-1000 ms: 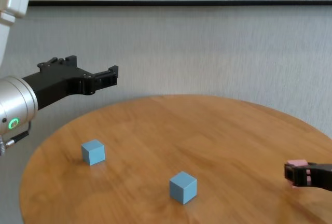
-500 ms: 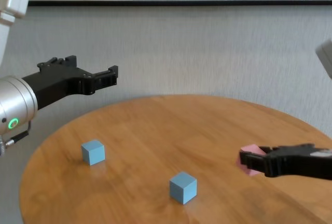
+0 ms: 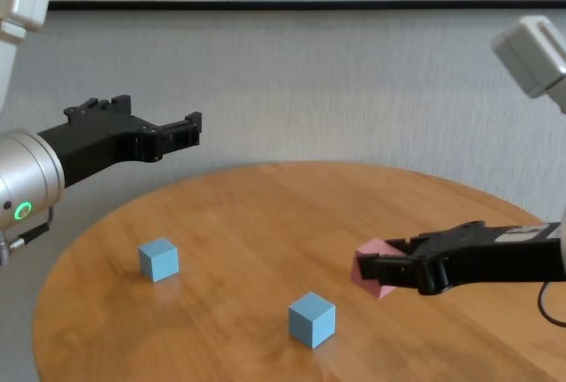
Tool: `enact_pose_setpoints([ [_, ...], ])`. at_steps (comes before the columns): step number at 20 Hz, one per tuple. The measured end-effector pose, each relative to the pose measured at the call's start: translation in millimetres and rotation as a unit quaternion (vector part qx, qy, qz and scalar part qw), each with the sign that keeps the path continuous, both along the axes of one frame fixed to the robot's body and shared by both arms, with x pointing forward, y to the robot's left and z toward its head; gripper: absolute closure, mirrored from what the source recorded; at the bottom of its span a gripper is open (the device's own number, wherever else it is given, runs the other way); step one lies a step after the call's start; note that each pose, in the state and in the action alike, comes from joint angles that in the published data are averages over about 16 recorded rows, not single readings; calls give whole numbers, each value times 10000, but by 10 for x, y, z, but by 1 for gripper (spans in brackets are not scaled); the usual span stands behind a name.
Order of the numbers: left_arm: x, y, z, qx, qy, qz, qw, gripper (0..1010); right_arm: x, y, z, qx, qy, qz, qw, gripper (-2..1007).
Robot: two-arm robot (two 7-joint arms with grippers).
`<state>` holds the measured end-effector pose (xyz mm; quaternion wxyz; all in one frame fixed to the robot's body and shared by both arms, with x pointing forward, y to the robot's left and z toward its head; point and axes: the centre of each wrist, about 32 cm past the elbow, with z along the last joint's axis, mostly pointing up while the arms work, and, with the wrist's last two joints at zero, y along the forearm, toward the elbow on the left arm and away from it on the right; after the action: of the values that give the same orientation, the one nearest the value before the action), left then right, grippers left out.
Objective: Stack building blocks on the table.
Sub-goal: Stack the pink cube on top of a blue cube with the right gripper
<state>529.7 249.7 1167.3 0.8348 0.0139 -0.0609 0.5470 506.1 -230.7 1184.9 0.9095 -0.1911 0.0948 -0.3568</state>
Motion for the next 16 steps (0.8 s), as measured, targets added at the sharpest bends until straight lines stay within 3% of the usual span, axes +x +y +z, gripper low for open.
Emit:
enact_pose_setpoints([
  [7,0,0,0,0,0,0,10000,9,49,134,63,-282,23,469,9985,646],
  [16,0,0,0,0,0,0,10000,9,166,318,58,-652,-138,733,9951,646],
])
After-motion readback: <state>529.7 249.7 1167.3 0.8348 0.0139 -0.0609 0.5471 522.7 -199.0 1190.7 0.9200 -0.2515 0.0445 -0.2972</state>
